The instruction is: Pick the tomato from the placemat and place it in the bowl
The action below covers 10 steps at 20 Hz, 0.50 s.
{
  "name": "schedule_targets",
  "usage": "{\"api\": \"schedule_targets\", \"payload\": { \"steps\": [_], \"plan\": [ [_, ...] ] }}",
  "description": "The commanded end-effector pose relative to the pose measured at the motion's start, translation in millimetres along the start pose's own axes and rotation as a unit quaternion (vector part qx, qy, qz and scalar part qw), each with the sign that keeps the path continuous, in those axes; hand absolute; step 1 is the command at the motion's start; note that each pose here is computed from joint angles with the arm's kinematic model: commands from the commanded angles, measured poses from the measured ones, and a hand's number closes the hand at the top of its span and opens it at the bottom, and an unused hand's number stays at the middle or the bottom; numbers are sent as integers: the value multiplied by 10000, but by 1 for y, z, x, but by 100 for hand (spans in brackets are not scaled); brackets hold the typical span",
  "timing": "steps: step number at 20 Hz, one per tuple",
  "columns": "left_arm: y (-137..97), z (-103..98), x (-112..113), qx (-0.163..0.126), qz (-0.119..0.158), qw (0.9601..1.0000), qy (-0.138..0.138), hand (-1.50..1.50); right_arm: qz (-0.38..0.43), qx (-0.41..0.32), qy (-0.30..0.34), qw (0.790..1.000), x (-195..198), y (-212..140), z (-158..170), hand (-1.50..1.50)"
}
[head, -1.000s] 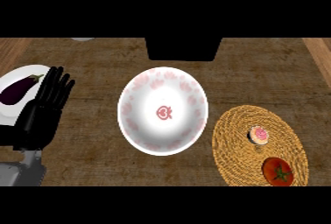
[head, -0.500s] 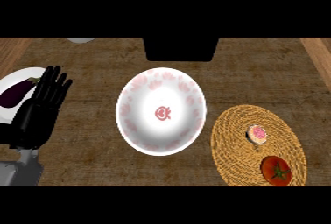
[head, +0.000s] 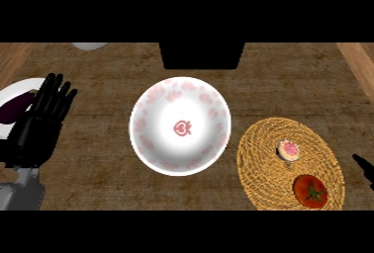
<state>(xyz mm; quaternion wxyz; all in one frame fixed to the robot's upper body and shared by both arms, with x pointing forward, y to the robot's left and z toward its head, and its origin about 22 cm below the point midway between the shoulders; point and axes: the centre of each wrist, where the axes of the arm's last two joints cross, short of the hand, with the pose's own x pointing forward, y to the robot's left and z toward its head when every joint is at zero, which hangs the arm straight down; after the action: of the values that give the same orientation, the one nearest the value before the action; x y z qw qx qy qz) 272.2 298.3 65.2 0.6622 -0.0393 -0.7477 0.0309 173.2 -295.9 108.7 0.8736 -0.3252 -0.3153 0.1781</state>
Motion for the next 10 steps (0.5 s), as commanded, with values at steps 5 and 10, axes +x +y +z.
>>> {"api": "schedule_targets", "payload": {
  "steps": [5,10],
  "plan": [
    [5,-2,16,33,14,10000,-33,0,70,-657,292,9974,-14,40,10,-150],
    [7,-2,-8,-23,34,10000,-16,0,123,-710,196,9972,-13,48,-26,-150]
  ]
}}
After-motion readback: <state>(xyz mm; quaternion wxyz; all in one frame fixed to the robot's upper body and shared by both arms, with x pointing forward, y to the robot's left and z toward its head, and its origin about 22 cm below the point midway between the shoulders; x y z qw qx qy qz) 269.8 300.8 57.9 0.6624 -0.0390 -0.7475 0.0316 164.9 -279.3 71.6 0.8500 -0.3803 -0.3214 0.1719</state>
